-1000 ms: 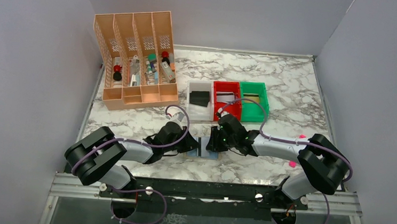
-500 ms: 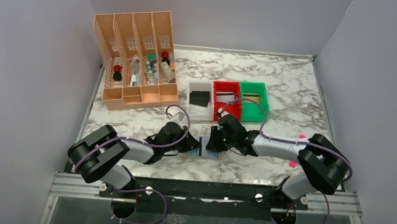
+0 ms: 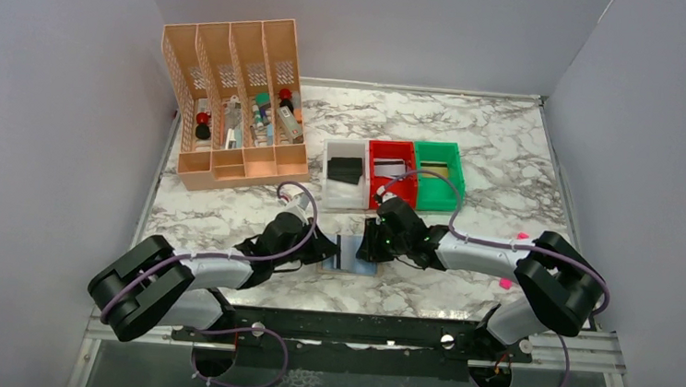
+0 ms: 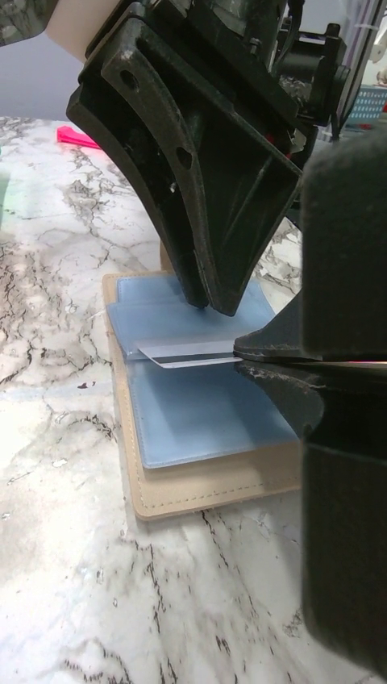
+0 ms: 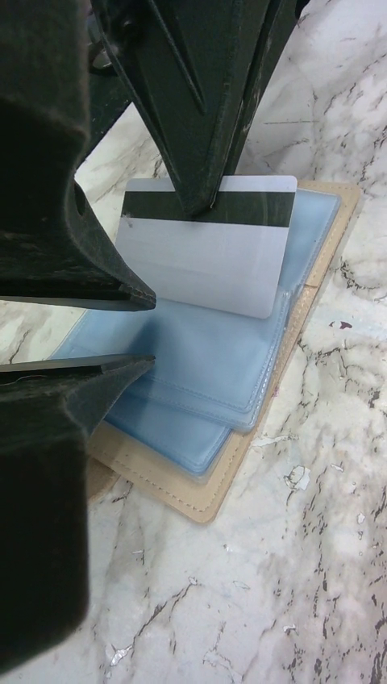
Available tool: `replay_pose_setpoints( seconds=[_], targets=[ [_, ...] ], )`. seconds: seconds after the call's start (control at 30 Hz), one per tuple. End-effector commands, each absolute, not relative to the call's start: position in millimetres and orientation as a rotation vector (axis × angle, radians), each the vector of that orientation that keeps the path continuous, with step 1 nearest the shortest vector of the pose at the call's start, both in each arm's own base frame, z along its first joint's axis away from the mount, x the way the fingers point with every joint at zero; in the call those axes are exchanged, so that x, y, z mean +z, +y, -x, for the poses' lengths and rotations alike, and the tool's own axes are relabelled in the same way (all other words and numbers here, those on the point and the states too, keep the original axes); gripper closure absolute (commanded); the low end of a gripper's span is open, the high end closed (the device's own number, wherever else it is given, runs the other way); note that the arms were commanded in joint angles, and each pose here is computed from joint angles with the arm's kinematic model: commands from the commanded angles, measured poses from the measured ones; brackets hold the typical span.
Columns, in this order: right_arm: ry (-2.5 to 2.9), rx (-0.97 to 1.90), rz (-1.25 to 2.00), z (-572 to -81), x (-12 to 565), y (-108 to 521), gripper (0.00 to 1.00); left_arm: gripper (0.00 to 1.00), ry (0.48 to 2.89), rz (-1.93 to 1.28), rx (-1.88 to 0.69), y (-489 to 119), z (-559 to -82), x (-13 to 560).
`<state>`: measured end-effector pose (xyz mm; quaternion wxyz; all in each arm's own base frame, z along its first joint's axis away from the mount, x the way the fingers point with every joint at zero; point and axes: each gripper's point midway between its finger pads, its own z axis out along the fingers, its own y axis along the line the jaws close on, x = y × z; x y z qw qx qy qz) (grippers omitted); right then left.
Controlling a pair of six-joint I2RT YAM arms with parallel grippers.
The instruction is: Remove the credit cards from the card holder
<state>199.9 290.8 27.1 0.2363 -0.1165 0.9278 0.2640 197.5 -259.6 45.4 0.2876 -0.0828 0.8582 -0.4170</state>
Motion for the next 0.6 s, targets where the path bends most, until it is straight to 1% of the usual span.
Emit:
replay_pose_setpoints(
  seconds=[0.0,0.17,0.33,0.57],
  targets=[
    [2.593,0.598,0.329,-196,17,270,0.68,1.0,2.34,0.193,-0.965,-243,-199,33],
    [2.513,0.696,0.405,-200,48,285,0.67,1.0,2.356,0.195,-0.842,-230,-205,39],
    [2.482,0.713,0.433,-203,63,289,0.67,1.0,2.321,0.179,-0.748,-213,-207,62],
    [2.456,0.82,0.473,-200,77,308,0.67,1.0,2.292,0.187,-0.773,-209,-203,70]
  ],
)
